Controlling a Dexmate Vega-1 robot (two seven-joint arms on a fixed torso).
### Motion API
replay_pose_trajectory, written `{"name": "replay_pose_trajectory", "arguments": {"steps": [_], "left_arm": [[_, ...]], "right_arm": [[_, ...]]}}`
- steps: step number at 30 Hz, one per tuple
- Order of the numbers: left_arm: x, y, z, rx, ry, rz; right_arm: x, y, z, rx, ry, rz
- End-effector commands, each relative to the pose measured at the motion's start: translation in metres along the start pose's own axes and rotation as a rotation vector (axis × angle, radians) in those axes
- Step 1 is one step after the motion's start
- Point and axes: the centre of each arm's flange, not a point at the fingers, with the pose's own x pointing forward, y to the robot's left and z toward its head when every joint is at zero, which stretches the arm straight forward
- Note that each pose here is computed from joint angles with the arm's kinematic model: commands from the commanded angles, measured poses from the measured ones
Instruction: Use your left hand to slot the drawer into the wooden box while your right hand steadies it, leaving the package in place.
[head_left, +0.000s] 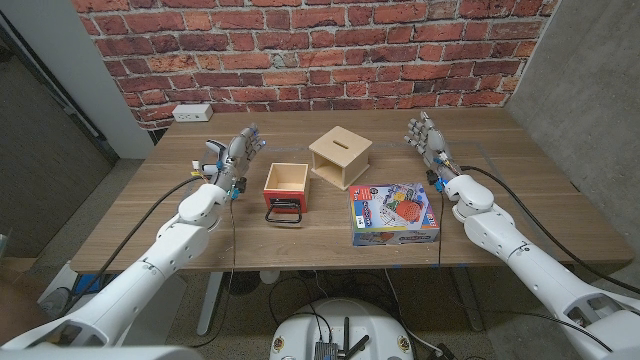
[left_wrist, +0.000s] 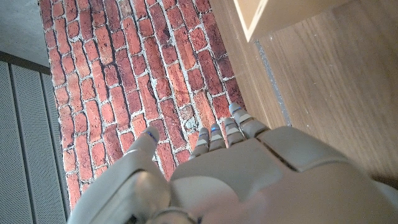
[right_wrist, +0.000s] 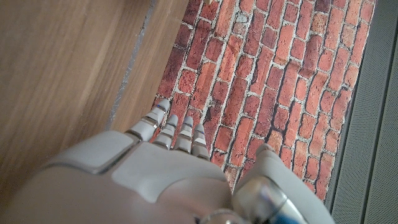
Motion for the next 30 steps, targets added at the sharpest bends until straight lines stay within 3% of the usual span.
{"name": "replay_pose_trajectory", "arguments": {"steps": [1,12,30], "left_arm": [[-0.018,0.003,0.014,0.076,0.023,0.014],[-0.042,0.002,0.027,0.137,0.010,0.025],[-0.060,-0.004,0.063,0.335,0.039,-0.042]], "right_arm": [[0.001,0.004,0.001,-0.014,-0.012,0.013],[0.002,0.006,-0.001,-0.017,-0.029,0.040],[-0.002,-0.002,-0.003,-0.004,-0.037,0.034]]}}
